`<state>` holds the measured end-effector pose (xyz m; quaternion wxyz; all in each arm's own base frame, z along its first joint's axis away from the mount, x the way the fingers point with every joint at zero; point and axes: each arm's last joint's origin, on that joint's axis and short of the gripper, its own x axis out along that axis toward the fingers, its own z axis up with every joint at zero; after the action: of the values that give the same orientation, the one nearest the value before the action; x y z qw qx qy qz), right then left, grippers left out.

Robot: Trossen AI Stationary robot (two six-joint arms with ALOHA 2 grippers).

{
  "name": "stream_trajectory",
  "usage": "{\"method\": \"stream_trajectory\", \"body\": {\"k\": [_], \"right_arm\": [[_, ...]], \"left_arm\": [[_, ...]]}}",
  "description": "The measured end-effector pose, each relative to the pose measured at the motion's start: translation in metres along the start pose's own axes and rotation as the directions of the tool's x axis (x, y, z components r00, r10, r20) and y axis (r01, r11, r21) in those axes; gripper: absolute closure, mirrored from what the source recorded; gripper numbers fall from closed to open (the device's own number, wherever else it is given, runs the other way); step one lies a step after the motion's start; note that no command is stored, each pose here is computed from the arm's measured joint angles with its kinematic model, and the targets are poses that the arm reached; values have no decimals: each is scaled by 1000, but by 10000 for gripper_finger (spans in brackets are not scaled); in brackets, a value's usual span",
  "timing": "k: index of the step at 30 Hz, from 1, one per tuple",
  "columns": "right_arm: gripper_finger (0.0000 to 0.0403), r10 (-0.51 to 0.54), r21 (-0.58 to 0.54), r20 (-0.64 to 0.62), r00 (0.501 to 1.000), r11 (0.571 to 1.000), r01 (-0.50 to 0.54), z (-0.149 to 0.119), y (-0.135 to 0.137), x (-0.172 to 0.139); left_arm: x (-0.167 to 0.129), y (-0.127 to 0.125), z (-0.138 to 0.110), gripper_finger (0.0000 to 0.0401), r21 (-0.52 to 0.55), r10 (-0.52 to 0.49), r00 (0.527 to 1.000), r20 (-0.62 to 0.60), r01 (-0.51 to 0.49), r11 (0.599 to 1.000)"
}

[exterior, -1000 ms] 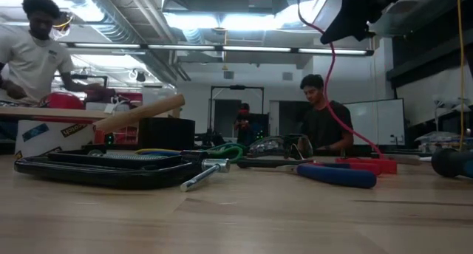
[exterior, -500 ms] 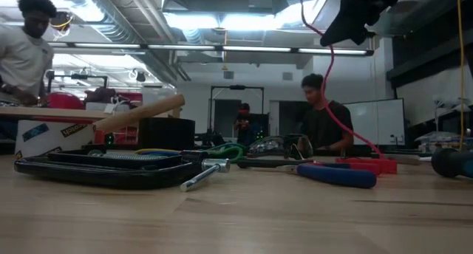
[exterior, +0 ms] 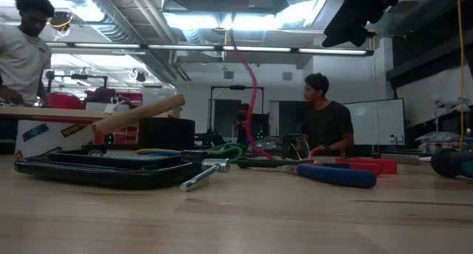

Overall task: Coil cords
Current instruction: Uncoil the red wire from the black spool

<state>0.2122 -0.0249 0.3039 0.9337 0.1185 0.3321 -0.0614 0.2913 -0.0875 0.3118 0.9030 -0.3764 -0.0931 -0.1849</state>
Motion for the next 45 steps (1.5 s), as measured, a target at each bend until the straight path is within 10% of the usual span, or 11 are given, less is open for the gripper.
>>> {"method": "stream_trajectory", "body": {"k": [10,22,29,45], "right_arm": [[211,141,-285,-25,990,948,-142,-1,4,0],[226,205,-405,-6,979,895,-190,2,7,-1],[227,286,-555,-12,958,795,-245,0,27,-1],[227,118,-739,132,984,674,19,2,52,-2]], "left_arm": [[2,11,-4,401,-243,178,977,116,-146,959],[13,50,-39,401,-523,355,930,99,-255,813],[21,78,-49,401,-580,277,926,255,-83,810],[21,104,-56,401,-593,232,904,360,30,804]]}}
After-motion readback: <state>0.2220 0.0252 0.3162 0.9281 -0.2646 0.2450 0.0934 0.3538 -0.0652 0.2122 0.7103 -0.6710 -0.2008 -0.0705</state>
